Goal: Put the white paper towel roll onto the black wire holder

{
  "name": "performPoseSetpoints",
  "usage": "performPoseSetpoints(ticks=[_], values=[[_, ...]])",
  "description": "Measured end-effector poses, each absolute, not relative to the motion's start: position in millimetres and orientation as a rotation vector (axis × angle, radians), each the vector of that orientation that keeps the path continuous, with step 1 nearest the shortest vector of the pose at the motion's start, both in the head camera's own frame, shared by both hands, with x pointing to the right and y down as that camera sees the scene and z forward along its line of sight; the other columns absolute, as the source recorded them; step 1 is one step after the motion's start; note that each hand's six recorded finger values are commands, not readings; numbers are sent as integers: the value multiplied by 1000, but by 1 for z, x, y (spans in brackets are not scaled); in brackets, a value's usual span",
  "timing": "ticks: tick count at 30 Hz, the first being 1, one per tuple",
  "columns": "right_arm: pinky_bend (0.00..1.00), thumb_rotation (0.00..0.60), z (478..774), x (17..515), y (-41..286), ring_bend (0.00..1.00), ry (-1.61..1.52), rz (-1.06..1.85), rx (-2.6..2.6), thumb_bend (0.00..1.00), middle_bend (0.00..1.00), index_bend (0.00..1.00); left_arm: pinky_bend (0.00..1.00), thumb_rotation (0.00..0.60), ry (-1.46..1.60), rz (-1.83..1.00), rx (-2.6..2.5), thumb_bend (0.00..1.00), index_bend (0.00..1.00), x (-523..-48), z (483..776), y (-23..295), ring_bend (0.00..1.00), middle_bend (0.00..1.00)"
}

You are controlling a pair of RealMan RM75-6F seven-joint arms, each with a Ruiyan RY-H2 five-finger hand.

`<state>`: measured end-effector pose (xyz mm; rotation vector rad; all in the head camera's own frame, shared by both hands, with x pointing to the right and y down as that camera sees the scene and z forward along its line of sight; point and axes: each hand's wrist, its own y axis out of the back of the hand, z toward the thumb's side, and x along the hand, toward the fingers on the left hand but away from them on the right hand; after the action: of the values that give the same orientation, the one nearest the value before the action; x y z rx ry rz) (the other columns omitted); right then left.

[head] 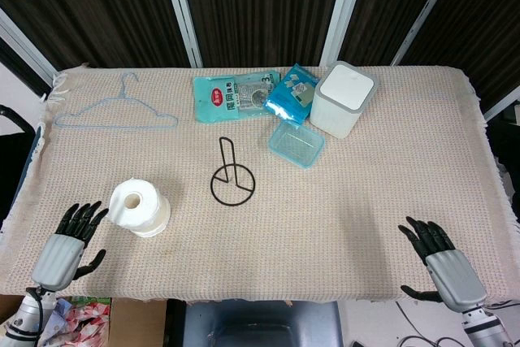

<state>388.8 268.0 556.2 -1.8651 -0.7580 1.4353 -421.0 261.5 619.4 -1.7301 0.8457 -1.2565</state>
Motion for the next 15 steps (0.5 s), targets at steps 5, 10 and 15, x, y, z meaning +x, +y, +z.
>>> performPoseSetpoints(ticks=[5,10,15], values=[[0,600,560,391,267,0,-752,1455,-1851,137,0,0,1,600,853,-1271,-1763,373,0,-421,627,259,0,0],[0,600,556,391,267,0,-763,1448,-1851,137,0,0,0,600,992,-1190,-1884,349,0,-414,631,251,0,0],[0,600,552,391,268,0,-770,1435,-1862,136,0,0,0,600,1270,-1042,-2083,324,0,-409,644,232,0,0]])
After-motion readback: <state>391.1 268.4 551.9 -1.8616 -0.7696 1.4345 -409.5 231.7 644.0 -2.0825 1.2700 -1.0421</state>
